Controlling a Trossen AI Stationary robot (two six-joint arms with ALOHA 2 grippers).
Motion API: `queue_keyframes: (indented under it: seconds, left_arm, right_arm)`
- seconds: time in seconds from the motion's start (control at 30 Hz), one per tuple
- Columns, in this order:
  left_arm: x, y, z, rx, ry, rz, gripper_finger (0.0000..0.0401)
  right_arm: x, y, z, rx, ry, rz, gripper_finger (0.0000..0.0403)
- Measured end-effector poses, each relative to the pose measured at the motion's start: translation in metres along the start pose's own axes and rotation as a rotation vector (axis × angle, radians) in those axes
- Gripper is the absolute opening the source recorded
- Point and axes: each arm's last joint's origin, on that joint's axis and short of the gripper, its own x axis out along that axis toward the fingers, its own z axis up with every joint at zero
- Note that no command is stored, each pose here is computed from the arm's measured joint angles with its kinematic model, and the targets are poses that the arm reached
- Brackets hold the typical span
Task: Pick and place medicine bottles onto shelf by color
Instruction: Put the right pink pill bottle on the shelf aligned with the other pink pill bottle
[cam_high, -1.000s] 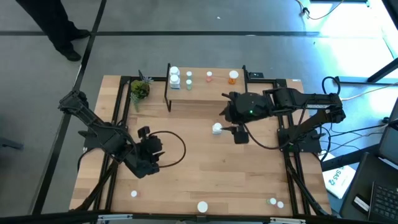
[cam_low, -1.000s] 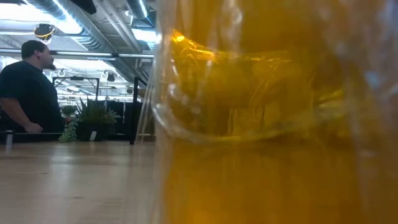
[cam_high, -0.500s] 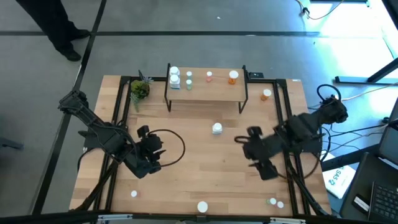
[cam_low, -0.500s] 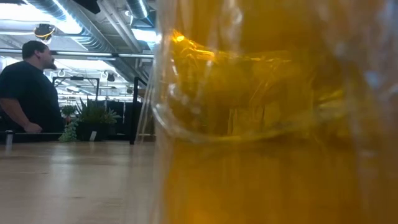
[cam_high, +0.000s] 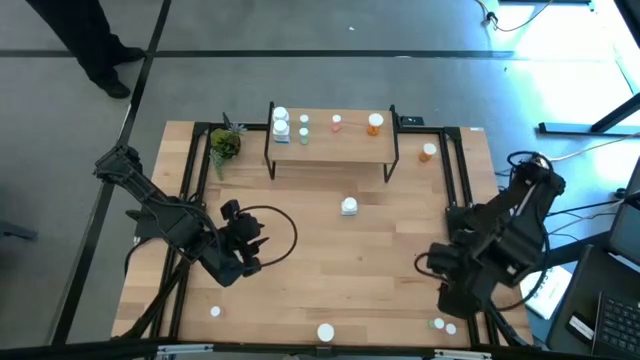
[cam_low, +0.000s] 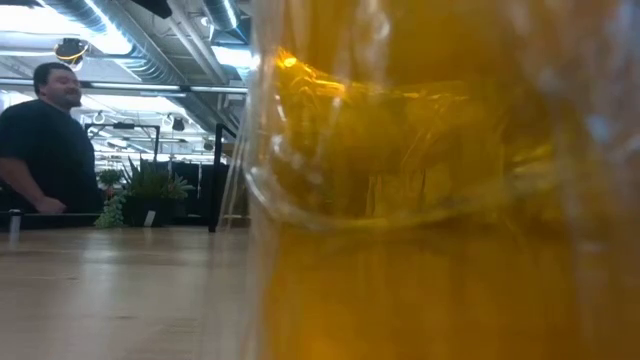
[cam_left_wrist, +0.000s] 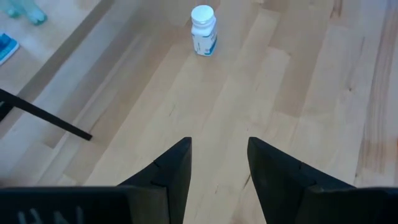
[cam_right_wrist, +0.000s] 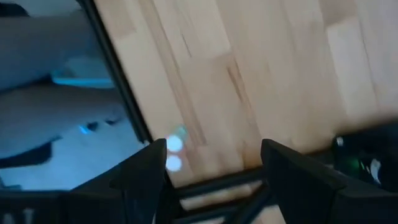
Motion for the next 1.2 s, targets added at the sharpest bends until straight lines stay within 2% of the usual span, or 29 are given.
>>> queue_keyframes:
  seconds: [0.23, 0.43, 0.7, 0.93, 1.03, 1.2]
  left_arm:
    - [0.000, 0.000, 0.000, 0.002, 0.000, 0.000, 0.0149]
    - [0.000, 0.000, 0.000, -0.001, -0.002, -0.004, 0.0150]
    - [0.000, -0.005, 0.002, 0.052, -0.001, -0.052, 0.0150]
    - [0.000, -0.008, 0.005, 0.058, -0.027, -0.083, 0.0150]
    - [0.000, -0.008, 0.005, 0.058, -0.027, -0.083, 0.0150]
    - [0.000, -0.008, 0.005, 0.058, -0.031, -0.079, 0.0150]
  right_arm:
    - [0.040, 0.002, -0.027, -0.035, 0.139, -0.094, 0.0264]
    - [0.068, 0.011, -0.047, -0.095, 0.253, -0.017, 0.0264]
    - [0.082, 0.022, -0.064, -0.157, 0.233, 0.078, 0.0264]
    - [0.082, 0.032, -0.077, -0.216, 0.134, 0.160, 0.0264]
    - [0.084, 0.036, -0.087, -0.246, 0.097, 0.155, 0.0264]
    - [0.098, 0.042, -0.100, -0.182, 0.109, 0.100, 0.0264]
